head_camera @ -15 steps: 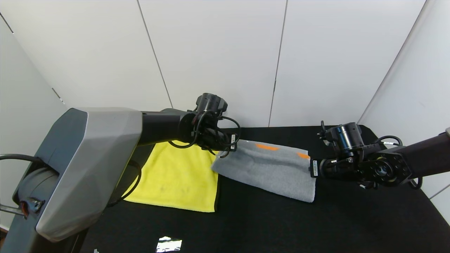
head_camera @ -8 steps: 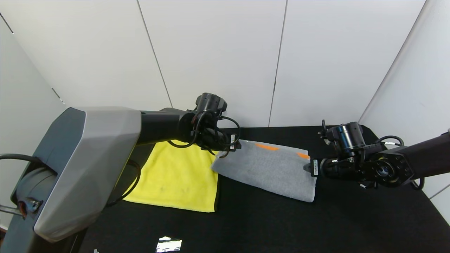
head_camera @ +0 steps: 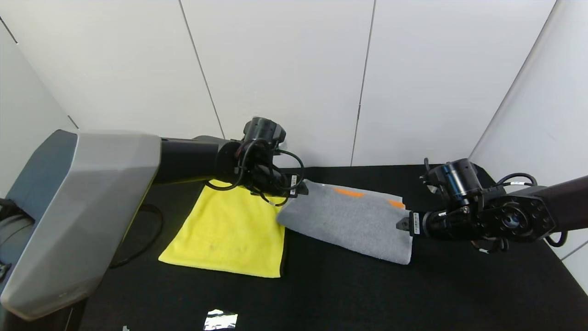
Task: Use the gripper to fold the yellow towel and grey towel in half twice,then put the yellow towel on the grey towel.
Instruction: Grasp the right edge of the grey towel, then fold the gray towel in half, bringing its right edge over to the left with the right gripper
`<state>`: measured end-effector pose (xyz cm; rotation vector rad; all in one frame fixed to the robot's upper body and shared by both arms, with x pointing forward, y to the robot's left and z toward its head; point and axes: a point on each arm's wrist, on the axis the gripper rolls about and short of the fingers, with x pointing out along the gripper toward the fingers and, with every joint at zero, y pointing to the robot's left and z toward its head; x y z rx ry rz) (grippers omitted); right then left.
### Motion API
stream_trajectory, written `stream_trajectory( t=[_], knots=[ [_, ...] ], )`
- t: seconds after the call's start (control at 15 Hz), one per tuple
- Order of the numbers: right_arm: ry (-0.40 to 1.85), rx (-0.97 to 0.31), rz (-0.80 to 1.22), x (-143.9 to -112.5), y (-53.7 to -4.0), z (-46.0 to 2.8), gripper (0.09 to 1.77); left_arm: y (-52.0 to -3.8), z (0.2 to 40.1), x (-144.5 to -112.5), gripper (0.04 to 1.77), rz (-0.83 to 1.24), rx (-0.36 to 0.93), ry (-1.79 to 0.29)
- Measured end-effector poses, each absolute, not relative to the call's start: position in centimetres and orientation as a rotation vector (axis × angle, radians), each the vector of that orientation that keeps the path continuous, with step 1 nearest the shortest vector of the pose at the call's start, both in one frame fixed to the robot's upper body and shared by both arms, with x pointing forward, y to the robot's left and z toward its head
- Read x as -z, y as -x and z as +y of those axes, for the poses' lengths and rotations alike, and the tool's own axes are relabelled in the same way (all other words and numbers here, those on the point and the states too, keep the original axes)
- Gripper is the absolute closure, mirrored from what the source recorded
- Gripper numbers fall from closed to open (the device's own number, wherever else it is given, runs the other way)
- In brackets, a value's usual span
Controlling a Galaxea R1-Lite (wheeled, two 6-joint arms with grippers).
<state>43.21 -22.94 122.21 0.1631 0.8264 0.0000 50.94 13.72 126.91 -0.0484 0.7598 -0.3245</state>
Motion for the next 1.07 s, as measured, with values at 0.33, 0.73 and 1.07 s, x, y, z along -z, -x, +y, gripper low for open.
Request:
stream_trajectory(
  t=[0.33, 0.73, 1.07],
  knots=[
    [-0.200, 0.014, 0.898, -122.1, -42.6, -21.6, 0.23, -49.8, 15.3, -128.0, 0.17, 0.761, 0.303, 0.053],
    [-0.218, 0.026, 0.921, -120.7, -42.7, -19.1, 0.19, -49.0, 16.6, -129.3, 0.13, 0.742, 0.292, 0.067],
    [-0.227, 0.056, 0.931, -119.6, -43.2, -18.3, 0.17, -49.1, 17.2, -129.8, 0.12, 0.728, 0.281, 0.074]
  ],
)
